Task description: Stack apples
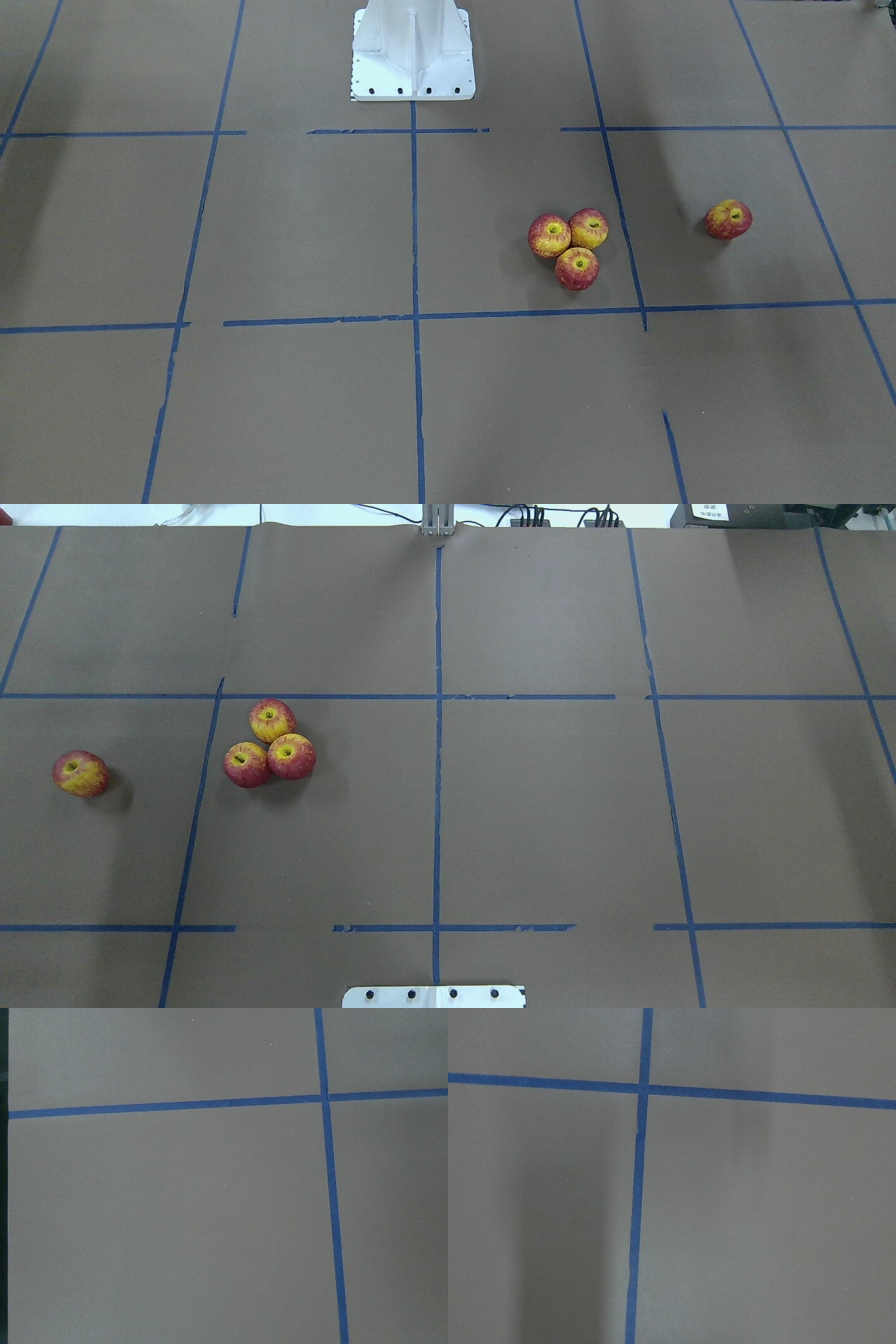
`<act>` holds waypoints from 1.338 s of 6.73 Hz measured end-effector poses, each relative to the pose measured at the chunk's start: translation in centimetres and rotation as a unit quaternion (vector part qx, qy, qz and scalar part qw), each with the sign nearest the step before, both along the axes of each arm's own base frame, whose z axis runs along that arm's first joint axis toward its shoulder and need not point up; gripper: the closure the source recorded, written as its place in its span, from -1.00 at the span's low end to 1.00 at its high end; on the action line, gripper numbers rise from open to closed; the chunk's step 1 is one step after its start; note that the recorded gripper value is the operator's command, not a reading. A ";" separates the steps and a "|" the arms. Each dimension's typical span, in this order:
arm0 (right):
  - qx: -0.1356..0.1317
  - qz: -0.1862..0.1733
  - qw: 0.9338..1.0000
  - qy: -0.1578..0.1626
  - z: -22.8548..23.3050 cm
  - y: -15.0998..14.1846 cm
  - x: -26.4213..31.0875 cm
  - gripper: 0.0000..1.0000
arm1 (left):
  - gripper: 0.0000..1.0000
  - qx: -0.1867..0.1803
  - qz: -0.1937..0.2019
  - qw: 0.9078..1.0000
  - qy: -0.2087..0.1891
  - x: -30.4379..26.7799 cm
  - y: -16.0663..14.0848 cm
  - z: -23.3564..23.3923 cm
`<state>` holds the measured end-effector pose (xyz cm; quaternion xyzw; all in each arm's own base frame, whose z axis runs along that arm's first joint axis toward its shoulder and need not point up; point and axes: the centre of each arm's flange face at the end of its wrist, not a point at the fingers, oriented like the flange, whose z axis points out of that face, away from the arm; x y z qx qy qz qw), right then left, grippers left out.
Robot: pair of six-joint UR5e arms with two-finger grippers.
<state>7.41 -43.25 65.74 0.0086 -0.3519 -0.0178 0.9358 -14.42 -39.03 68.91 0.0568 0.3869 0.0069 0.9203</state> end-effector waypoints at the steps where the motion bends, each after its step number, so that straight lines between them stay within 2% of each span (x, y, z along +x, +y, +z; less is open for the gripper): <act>1: 0.000 0.000 1.000 0.000 0.0 0.0 0.0 -1.00 | -1.00 0.001 0.004 1.000 -0.001 0.3 -0.2 0.0; 7: 0.000 0.000 1.000 0.000 0.0 0.0 0.0 -1.00 | -1.00 0.007 0.011 1.000 0.001 1.1 -0.1 0.7; 9: 0.000 0.000 1.000 0.000 0.0 0.0 0.0 -1.00 | -1.00 0.012 0.000 1.000 0.012 4.1 -1.7 -0.4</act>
